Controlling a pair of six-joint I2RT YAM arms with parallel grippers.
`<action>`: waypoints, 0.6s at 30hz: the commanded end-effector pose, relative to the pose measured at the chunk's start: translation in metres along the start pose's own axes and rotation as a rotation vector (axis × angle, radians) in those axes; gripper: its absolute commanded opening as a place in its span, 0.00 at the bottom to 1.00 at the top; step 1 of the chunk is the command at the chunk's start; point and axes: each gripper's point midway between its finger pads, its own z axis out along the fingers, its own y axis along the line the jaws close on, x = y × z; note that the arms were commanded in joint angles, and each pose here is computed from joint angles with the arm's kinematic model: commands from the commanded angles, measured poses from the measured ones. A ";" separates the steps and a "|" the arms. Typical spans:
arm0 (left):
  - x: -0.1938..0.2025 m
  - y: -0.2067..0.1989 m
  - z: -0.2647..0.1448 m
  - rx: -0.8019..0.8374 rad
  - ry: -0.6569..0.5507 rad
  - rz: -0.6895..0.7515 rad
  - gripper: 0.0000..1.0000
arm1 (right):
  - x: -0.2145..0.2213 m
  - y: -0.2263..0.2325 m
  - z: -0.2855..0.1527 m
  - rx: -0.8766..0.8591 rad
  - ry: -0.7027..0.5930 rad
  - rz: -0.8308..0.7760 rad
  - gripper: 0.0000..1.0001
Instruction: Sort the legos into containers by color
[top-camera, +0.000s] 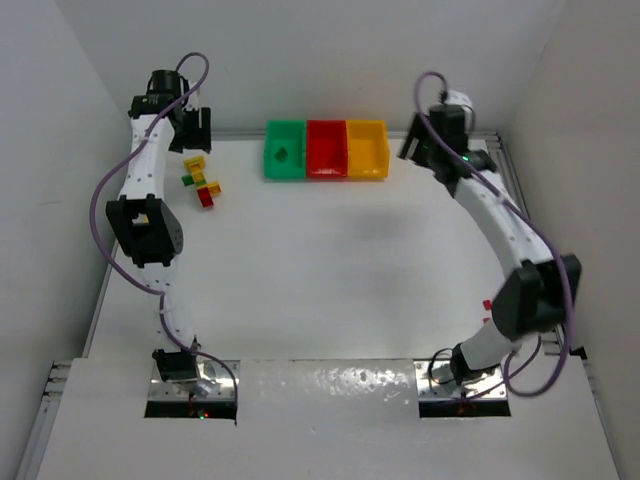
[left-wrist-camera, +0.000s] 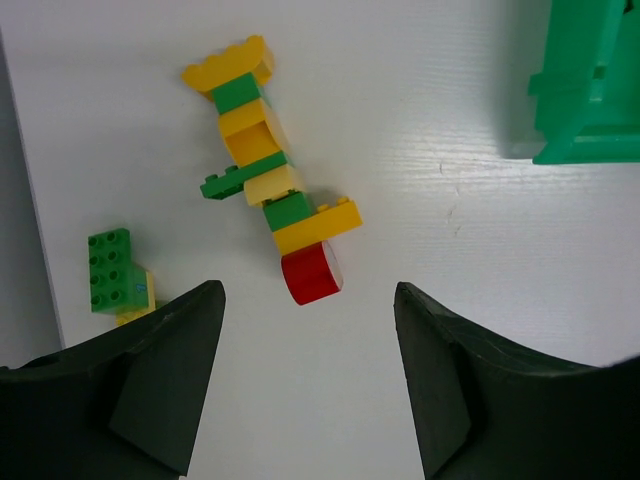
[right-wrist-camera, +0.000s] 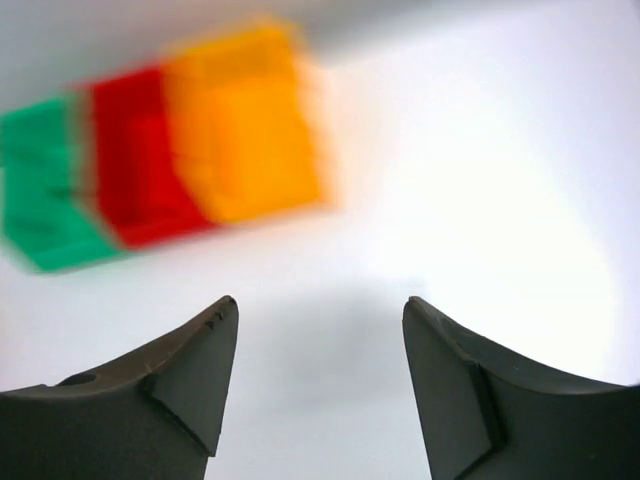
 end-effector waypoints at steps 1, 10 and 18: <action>-0.032 0.007 -0.032 -0.010 -0.120 -0.006 0.67 | 0.136 -0.150 -0.076 0.506 0.444 0.136 0.66; -0.033 -0.002 -0.022 0.046 -0.112 -0.003 0.66 | 0.234 -0.246 -0.147 0.708 0.459 0.217 0.68; -0.033 0.012 -0.023 0.029 -0.119 -0.028 0.66 | 0.245 -0.284 -0.157 0.895 0.522 0.138 0.61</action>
